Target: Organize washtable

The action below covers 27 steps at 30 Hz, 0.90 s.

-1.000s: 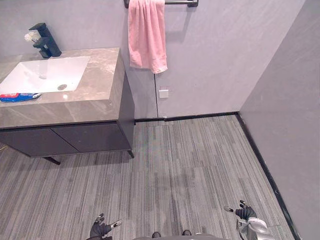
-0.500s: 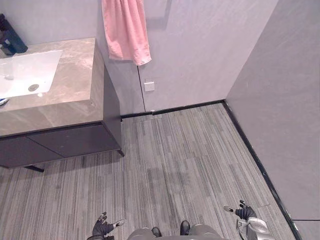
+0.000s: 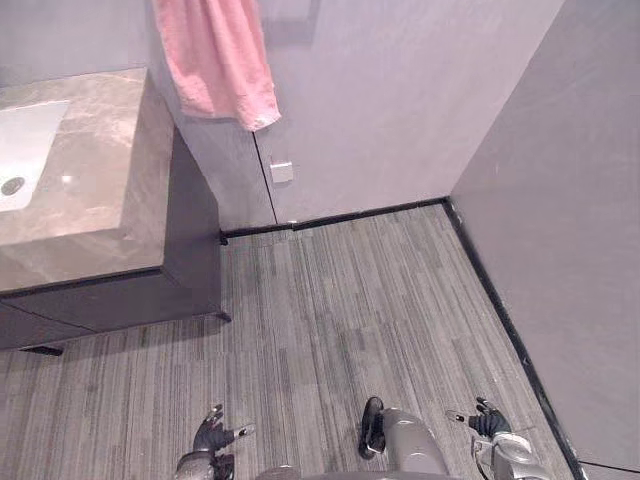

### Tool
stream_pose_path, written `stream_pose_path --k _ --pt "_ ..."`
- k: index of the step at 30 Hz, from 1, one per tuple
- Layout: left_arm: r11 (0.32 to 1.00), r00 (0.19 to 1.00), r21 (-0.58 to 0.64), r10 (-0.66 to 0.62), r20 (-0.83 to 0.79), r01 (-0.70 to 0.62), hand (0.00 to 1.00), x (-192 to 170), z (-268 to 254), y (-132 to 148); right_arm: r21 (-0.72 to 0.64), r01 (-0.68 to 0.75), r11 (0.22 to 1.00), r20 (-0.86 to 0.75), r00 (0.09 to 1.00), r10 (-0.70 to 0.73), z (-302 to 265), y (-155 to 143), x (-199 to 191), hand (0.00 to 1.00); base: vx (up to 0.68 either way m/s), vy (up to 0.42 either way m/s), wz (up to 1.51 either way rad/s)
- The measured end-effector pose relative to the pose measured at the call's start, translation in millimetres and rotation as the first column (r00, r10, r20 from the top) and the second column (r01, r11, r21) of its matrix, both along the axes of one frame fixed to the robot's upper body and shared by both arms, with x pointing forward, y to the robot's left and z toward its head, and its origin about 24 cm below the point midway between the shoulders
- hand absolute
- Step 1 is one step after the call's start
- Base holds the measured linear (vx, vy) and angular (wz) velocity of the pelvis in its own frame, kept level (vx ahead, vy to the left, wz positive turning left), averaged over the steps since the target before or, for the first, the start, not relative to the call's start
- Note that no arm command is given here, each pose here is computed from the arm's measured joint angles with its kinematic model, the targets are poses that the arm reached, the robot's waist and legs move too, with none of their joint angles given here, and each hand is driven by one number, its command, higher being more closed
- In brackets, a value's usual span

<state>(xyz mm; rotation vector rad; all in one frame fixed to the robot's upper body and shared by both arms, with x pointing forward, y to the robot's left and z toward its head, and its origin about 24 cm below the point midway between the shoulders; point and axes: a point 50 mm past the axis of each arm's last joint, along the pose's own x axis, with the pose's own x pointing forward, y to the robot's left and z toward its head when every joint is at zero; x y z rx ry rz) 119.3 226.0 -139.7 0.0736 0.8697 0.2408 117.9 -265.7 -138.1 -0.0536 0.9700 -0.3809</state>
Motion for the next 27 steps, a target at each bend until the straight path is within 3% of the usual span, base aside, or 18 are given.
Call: stream_pose_path --k 5,11,14,19,27 --pt "0.999 1.0 -0.037 0.01 -0.016 -0.01 0.0 -7 -5 -12 -0.004 0.004 1.0 0.06 0.998 -0.004 6 0 16 0.0 0.28 -0.094 -0.05" --pt "0.999 1.0 -0.032 0.024 0.012 -0.024 0.0 -1 -1 -10 0.024 -0.012 1.0 0.128 0.992 0.009 12 14 39 0.0 0.28 0.165 -0.13" --pt "1.0 0.998 0.0 0.017 0.06 -0.017 0.0 16 8 2 0.036 -0.033 0.999 0.119 0.992 0.028 8 26 39 0.0 0.41 0.197 0.22" --pt "0.998 0.999 0.019 0.051 0.019 -0.052 0.0 -3 4 13 0.042 -0.088 0.995 0.131 0.988 0.082 9 38 47 0.0 0.38 0.155 -0.19" --pt "0.996 0.996 0.069 0.047 0.071 -0.052 0.0 11 15 27 0.039 -0.134 0.99 0.112 0.985 0.129 6 45 42 0.0 0.43 -0.01 0.32"
